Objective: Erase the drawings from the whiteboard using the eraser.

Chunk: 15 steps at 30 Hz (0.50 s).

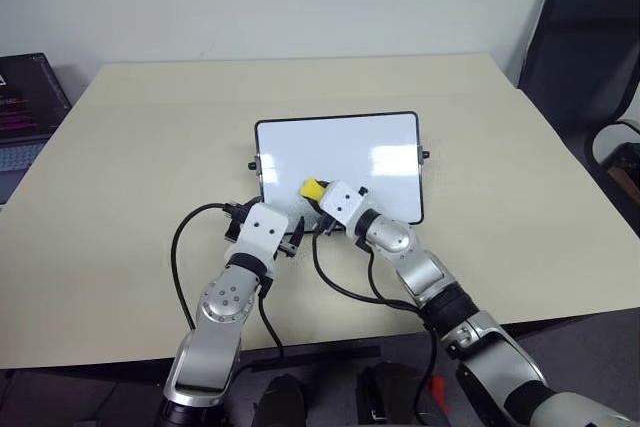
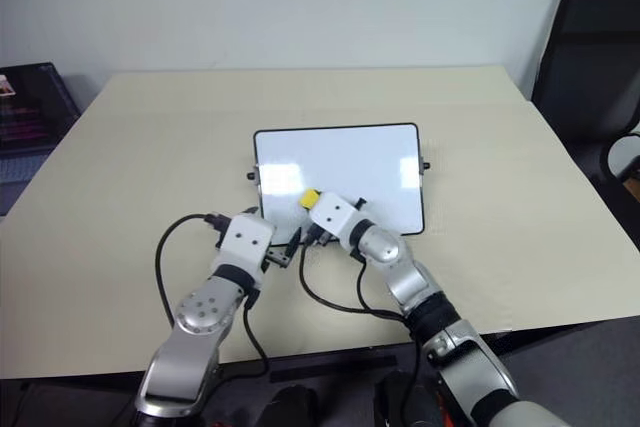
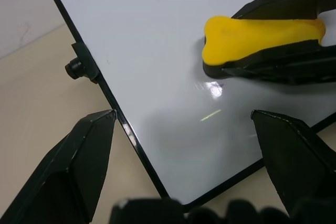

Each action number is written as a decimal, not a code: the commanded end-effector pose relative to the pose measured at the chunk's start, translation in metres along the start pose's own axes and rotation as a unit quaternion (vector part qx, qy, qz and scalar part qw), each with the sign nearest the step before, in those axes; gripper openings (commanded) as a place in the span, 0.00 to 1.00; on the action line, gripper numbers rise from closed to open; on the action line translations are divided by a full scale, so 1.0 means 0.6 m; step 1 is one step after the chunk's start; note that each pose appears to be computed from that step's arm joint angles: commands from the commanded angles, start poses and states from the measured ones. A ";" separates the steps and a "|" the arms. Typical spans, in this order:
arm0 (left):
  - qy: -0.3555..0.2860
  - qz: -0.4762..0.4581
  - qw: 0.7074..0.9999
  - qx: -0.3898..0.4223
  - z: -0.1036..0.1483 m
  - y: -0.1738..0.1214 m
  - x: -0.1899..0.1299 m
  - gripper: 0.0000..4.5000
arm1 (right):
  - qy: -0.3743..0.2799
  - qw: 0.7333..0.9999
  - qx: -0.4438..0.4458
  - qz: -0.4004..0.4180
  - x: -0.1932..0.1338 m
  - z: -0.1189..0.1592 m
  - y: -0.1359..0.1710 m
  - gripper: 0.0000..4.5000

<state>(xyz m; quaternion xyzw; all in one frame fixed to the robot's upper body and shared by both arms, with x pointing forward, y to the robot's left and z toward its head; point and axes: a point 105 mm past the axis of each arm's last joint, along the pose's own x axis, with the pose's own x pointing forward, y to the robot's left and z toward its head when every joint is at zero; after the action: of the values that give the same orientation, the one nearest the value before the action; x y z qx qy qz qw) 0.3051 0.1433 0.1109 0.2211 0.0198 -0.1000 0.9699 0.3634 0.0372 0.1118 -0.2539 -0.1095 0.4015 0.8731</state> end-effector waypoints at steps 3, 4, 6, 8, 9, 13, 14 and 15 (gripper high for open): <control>-0.011 0.024 1.000 0.009 0.010 0.021 -0.009 1.00 | -0.012 0.999 -0.027 0.022 0.011 0.010 0.014 0.27; -0.010 0.026 1.000 0.009 0.009 0.023 -0.010 1.00 | -0.005 0.999 -0.039 0.028 0.011 0.005 0.016 0.27; -0.010 0.029 0.999 0.009 0.009 0.025 -0.011 1.00 | 0.012 0.997 -0.061 0.037 0.011 -0.007 0.019 0.27; -0.009 0.029 0.999 0.009 0.009 0.025 -0.012 1.00 | 0.037 0.994 -0.092 0.045 0.009 -0.023 0.018 0.27; -0.009 0.029 0.999 0.008 0.009 0.024 -0.012 1.00 | 0.045 0.994 -0.097 0.036 0.007 -0.027 0.009 0.27; -0.010 0.026 1.000 0.007 0.009 0.022 -0.011 1.00 | 0.063 0.993 -0.098 0.006 -0.003 -0.037 -0.020 0.27; -0.010 0.024 1.000 0.007 0.010 0.021 -0.010 1.00 | 0.066 0.993 -0.094 0.002 -0.007 -0.040 -0.025 0.27; -0.011 0.021 1.000 0.007 0.010 0.019 -0.009 1.00 | 0.071 0.993 -0.090 -0.003 -0.013 -0.045 -0.029 0.27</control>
<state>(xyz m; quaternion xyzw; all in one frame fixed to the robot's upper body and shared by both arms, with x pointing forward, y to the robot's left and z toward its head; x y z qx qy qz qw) 0.3026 0.1540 0.1070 0.2240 0.0307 -0.0852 0.9704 0.3669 0.0380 0.1071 -0.3537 -0.1234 0.4059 0.8336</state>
